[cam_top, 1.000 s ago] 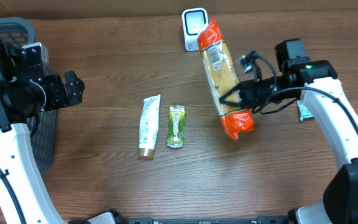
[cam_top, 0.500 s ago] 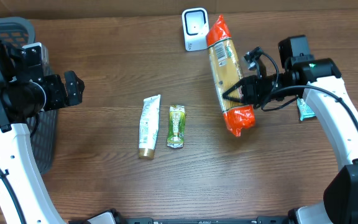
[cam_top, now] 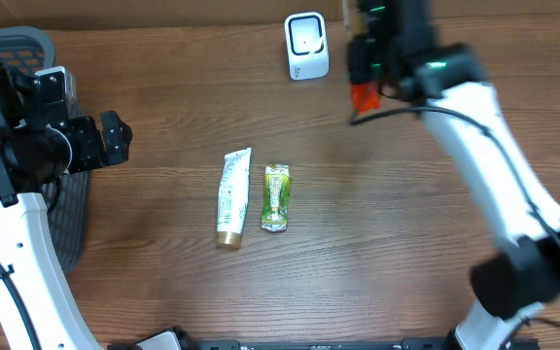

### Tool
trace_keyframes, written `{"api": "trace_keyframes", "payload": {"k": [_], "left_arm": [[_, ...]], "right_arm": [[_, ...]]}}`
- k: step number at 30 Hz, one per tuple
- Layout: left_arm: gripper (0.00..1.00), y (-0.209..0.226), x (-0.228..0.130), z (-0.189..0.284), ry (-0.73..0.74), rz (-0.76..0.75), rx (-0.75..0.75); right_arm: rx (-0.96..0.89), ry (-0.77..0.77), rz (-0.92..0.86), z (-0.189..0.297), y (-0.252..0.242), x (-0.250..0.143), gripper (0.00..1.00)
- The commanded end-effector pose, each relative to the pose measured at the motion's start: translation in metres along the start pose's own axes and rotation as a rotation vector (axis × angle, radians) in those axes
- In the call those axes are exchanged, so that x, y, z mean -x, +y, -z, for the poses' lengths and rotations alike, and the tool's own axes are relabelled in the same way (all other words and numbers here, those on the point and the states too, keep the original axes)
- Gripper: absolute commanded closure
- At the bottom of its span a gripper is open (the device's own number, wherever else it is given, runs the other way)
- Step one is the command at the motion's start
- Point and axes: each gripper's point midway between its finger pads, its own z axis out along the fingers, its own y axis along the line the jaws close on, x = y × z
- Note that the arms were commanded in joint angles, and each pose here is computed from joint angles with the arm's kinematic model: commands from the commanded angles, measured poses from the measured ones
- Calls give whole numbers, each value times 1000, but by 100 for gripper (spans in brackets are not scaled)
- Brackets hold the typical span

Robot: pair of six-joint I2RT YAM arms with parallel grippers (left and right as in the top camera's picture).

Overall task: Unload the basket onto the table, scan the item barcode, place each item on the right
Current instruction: 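Hold the spaghetti pack in front of the scanner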

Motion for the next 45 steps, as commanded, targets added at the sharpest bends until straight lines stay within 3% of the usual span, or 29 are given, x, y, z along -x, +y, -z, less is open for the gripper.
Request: {"api": "trace_keyframes", "payload": {"k": [1,4,11,14,33,45], "left_arm": [[0,-2,4,3,-14,-15,-12],[0,-2,4,3,-13,-16,-12],[0,-2,4,3,-14,-15,-12],[0,-2,4,3,-14,-15,-12],[1,-2,4,3,-14,-15,-12],[0,-2,4,3,-13,-15,-12]], "right_arm": [[-471,-55,192,-28,-35,12,96],[-610,-76,307,-54,-32,14,96],[-721,-30,473,-104,-36,-1,96],[-785,-42,457,-112,-42,-3,96],[-790,40,532,-151,-49,-38,96],[-781,23,521,-155,-49,-36,96]]}}
